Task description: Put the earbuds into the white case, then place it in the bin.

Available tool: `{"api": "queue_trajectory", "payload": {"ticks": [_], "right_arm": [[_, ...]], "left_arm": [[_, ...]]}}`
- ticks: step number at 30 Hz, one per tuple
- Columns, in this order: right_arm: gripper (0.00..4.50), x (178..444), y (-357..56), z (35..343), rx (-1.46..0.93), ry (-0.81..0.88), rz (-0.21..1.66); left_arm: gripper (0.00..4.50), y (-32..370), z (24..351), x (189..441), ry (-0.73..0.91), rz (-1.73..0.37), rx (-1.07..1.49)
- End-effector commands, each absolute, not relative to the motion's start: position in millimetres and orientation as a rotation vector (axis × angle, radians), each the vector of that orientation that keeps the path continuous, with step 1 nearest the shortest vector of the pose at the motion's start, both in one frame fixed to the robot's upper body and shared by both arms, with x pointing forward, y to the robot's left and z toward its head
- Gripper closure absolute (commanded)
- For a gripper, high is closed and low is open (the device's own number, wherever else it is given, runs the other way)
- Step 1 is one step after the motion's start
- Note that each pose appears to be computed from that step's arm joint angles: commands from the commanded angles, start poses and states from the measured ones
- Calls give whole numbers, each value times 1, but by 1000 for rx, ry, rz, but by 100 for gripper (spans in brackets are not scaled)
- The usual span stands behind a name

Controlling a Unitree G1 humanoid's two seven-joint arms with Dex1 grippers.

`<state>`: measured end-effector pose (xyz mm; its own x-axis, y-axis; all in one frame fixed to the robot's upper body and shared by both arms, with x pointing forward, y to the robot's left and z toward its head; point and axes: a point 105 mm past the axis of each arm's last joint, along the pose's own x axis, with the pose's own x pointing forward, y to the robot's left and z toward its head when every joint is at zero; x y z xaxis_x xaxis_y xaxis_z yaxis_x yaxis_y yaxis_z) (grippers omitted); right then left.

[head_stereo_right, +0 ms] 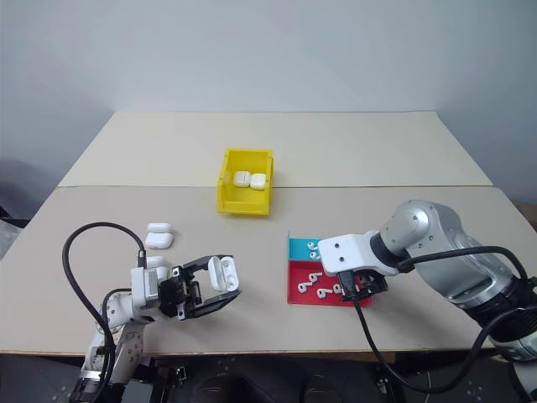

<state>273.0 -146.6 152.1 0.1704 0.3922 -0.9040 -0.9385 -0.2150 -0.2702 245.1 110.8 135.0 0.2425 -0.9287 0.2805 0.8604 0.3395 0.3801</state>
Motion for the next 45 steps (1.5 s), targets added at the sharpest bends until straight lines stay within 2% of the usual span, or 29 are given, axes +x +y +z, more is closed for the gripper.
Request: {"api": "queue_trajectory", "payload": {"ticks": [1, 3, 7, 24, 43, 45], "right_arm": [[87, 280, -145, 154, -1276, 612, 1323], [87, 281, -144, 149, -1286, 625, 1320], [209, 284, -142, 144, -1304, 634, 1300], [209, 289, -150, 130, -1362, 677, 1269], [209, 289, -152, 120, -1368, 691, 1278], [247, 289, -152, 121, -1370, 690, 1281]], "left_arm": [[170, 109, 144, 251, -551, -1181, 194], [170, 108, 143, 250, -542, -1191, 207], [170, 107, 144, 246, -539, -1206, 210], [170, 104, 149, 237, -524, -1216, 200], [170, 108, 151, 241, -506, -1193, 218], [170, 109, 149, 241, -501, -1190, 221]]}}
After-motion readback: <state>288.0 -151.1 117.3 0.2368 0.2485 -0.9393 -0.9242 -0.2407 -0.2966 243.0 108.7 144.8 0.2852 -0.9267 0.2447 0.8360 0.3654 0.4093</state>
